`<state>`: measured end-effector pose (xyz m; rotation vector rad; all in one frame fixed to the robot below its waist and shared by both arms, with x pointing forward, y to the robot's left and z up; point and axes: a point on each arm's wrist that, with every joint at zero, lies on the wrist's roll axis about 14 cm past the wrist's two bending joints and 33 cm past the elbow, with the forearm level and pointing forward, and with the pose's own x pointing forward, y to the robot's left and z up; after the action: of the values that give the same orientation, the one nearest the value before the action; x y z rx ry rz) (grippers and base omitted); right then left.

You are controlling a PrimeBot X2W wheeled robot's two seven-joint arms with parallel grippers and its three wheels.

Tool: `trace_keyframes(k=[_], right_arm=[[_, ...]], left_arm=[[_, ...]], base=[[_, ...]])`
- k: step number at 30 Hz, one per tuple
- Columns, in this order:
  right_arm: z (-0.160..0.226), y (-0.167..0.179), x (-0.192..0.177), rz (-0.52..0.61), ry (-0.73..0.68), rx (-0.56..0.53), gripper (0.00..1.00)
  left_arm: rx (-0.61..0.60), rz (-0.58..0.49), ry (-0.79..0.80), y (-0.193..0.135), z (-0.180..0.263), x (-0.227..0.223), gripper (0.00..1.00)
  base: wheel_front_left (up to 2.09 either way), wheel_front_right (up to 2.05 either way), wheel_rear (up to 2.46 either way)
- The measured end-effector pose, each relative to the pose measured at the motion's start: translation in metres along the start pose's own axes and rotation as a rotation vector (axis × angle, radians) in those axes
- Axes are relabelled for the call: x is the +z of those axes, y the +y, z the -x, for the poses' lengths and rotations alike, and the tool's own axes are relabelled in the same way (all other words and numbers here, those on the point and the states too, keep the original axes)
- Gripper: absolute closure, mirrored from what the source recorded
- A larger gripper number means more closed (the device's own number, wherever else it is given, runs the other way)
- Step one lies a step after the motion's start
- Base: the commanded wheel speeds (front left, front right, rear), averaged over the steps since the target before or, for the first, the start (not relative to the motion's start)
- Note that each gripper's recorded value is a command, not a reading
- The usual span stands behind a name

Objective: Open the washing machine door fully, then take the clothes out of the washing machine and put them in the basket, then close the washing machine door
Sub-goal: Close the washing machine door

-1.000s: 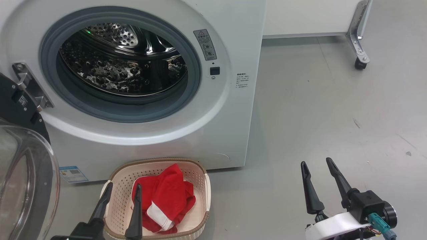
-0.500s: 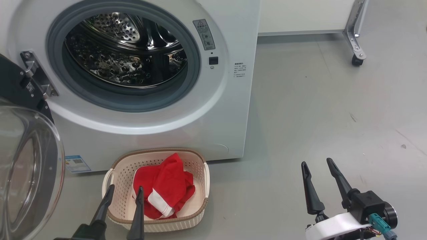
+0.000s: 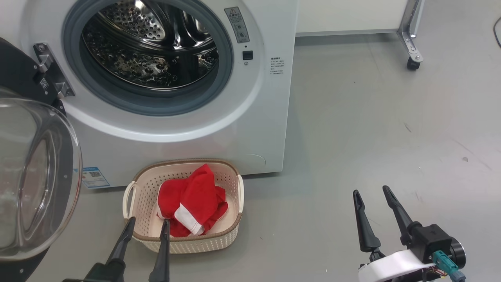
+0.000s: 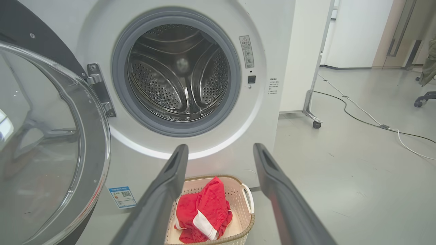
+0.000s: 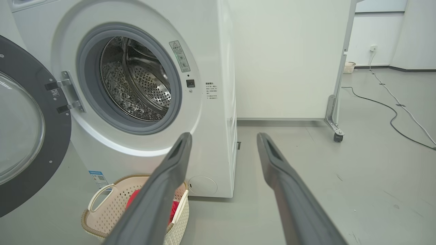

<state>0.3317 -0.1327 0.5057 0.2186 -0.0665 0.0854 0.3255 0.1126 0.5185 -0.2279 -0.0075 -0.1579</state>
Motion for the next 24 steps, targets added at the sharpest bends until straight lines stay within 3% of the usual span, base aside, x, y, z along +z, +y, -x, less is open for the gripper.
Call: trace_keyframes(k=[24], right_arm=[[0.0003, -0.0014, 0.0002, 0.007, -0.001, -0.003, 0.0]], left_arm=[[-0.005, -0.028, -0.006, -0.0001, 0.0013, 0.0041, 0.0]], base=[[-0.33, 0.33, 0.0]])
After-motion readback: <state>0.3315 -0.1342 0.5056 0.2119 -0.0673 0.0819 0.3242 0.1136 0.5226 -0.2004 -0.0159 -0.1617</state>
